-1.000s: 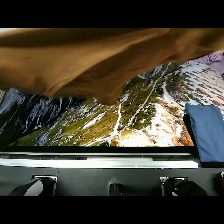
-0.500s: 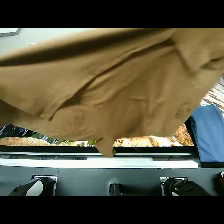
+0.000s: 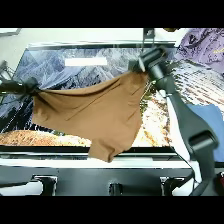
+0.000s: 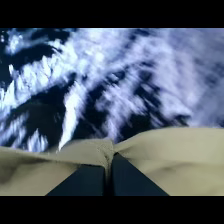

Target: Fold the clothes and pants, and hang the long-sleeved shirts on hangers.

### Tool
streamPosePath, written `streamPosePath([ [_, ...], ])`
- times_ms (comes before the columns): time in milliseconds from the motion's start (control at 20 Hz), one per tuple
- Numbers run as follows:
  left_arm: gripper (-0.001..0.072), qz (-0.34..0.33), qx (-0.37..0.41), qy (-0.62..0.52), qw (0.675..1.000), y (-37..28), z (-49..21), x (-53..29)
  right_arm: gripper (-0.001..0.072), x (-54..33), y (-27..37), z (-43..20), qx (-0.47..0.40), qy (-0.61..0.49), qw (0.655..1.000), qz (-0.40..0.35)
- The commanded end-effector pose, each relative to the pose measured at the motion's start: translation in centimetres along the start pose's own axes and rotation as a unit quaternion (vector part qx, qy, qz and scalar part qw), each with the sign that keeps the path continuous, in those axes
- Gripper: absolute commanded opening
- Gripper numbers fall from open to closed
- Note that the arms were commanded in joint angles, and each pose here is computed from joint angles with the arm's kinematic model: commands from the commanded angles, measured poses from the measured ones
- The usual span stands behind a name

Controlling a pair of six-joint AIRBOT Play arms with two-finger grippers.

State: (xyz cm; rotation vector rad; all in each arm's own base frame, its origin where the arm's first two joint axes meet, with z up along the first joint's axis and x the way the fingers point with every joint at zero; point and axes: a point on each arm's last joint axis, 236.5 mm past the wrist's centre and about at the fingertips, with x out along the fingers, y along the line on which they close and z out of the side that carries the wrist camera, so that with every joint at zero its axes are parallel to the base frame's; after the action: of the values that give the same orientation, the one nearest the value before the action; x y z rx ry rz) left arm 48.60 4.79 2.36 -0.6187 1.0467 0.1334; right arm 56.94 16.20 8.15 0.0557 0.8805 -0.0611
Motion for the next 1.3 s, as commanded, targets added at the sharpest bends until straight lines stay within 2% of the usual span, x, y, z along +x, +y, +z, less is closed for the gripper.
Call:
streamPosePath([
  [0, 0.0014, 0.010, -0.033, -0.002, 0.999, 2.7, 0.1, 7.5, 0.0025, 6.2, 4.4, -7.5, 0.088, 0.141, 0.982, 0.091],
  [100, 0.0015, 0.015, -0.038, 0.008, 0.999, 3.4, -0.4, 8.8, 0.0027, 6.3, 5.1, -8.0, 0.103, 0.158, 0.975, 0.117],
  [150, 0.0033, 0.016, -0.033, 0.012, 0.999, 3.6, -0.6, 8.9, 0.0064, 6.0, 5.5, -8.0, 0.106, 0.163, 0.972, 0.128],
  [200, 0.0119, 0.016, -0.026, 0.014, 0.999, 3.6, -0.5, 8.7, 0.0146, 5.6, 5.8, -8.1, 0.111, 0.172, 0.969, 0.141],
  [250, 0.0269, 0.015, -0.015, 0.016, 1.000, 3.6, -0.2, 8.0, 0.0240, 4.9, 6.0, -7.9, 0.121, 0.182, 0.963, 0.160],
  [300, 0.0367, 0.013, 0.004, 0.021, 1.000, 3.6, 0.4, 7.1, 0.0329, 3.7, 6.4, -7.6, 0.119, 0.189, 0.957, 0.187],
  [350, 0.0392, 0.011, 0.033, 0.027, 0.999, 3.5, 0.9, 5.7, 0.0381, 2.0, 6.5, -6.9, 0.102, 0.189, 0.952, 0.219],
  [450, 0.0392, 0.005, 0.081, 0.043, 0.996, 3.8, 1.8, 2.1, 0.0380, -1.4, 4.0, -5.3, 0.054, 0.177, 0.954, 0.237],
  [650, 0.0409, 0.003, 0.049, 0.002, 0.999, 5.1, 2.9, -3.8, 0.0378, -6.9, -5.5, -5.5, -0.028, 0.201, 0.958, 0.201],
  [800, 0.0408, 0.010, 0.031, -0.003, 0.999, 6.4, 0.6, -5.9, 0.0375, -8.7, -9.8, -9.9, -0.004, 0.260, 0.941, 0.216],
  [950, 0.0408, 0.013, 0.024, 0.011, 1.000, 7.0, -1.9, -6.2, 0.0375, -9.5, -9.1, -17.2, 0.055, 0.304, 0.914, 0.263],
  [1200, 0.0407, 0.012, 0.025, 0.017, 0.999, 6.8, -2.5, -6.0, 0.0383, -11.3, -3.0, -30.2, 0.142, 0.341, 0.874, 0.315],
  [1250, 0.0407, 0.012, 0.025, 0.017, 0.999, 6.8, -2.5, -6.0, 0.0426, -11.2, -2.0, -32.2, 0.154, 0.341, 0.874, 0.311],
])
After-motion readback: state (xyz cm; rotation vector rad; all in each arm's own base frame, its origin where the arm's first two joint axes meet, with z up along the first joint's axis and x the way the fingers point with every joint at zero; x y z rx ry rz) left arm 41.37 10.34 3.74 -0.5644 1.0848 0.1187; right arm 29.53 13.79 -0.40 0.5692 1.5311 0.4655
